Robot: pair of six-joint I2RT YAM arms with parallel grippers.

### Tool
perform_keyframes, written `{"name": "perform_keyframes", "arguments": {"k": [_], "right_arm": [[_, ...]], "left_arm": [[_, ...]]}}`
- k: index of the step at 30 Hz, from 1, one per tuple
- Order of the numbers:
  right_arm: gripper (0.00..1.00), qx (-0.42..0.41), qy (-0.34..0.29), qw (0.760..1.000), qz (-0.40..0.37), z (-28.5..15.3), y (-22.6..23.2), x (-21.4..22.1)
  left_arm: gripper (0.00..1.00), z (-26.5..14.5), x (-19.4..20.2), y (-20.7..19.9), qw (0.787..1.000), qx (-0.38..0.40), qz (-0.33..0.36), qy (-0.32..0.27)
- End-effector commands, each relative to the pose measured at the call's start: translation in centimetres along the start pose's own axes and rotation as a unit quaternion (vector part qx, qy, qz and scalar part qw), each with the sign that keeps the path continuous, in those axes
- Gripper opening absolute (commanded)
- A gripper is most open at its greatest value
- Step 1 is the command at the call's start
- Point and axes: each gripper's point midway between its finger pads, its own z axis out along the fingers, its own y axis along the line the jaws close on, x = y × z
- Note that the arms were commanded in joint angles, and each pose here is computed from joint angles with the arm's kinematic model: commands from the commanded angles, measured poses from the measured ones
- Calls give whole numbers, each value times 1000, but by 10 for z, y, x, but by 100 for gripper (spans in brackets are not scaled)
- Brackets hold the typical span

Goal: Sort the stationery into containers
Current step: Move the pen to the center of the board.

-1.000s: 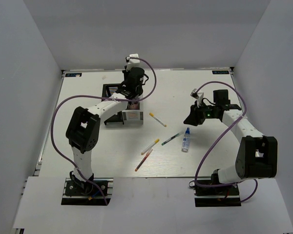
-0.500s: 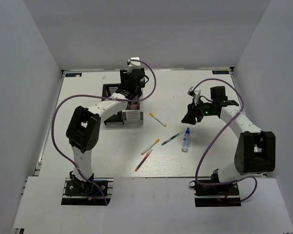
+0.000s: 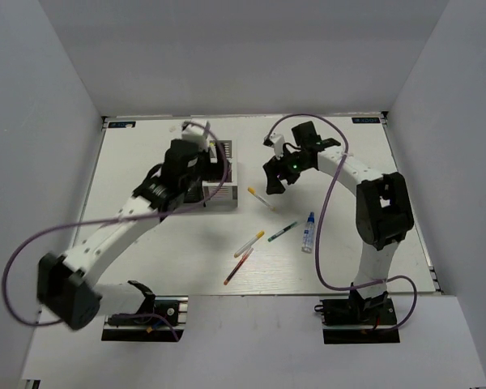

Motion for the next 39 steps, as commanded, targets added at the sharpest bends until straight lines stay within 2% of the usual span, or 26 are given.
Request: {"name": "perform_keyframes", "arguments": {"k": [1, 6, 11, 14, 18, 21, 24, 27, 30, 34, 35, 39], "right_arm": [[90, 49, -13, 999, -5, 3, -4, -28], [90, 75, 22, 997, -9, 37, -4, -22], [78, 102, 26, 994, -29, 55, -4, -17], [73, 115, 38, 992, -24, 68, -6, -10], [66, 126, 45, 991, -30, 79, -7, -3], [56, 141, 61, 988, -27, 85, -12, 8], [56, 151, 72, 986, -23, 88, -14, 19], [50, 166, 76, 983, -26, 89, -16, 27], [49, 168, 84, 982, -19, 88, -14, 37], [41, 162, 97, 982, -14, 89, -8, 52], [34, 159, 106, 981, -8, 87, -7, 59], [22, 146, 107, 984, -7, 76, -2, 60]], "left_arm": [[100, -61, 39, -13, 994, 94, -39, 36], [100, -97, 98, -4, 987, 109, -71, 96], [96, -109, 132, 3, 980, 91, -98, 149], [94, -109, 149, 7, 976, 80, -106, 171], [92, -109, 159, 9, 973, 73, -118, 182], [91, -109, 166, 8, 971, 74, -128, 190], [91, -110, 170, 8, 969, 71, -133, 195], [91, -111, 168, 8, 969, 72, -138, 191], [91, -110, 172, 10, 969, 66, -137, 193], [91, -109, 169, 9, 970, 68, -138, 188], [91, -110, 174, 9, 969, 70, -138, 194], [91, -106, 177, 5, 968, 81, -134, 198]]}}
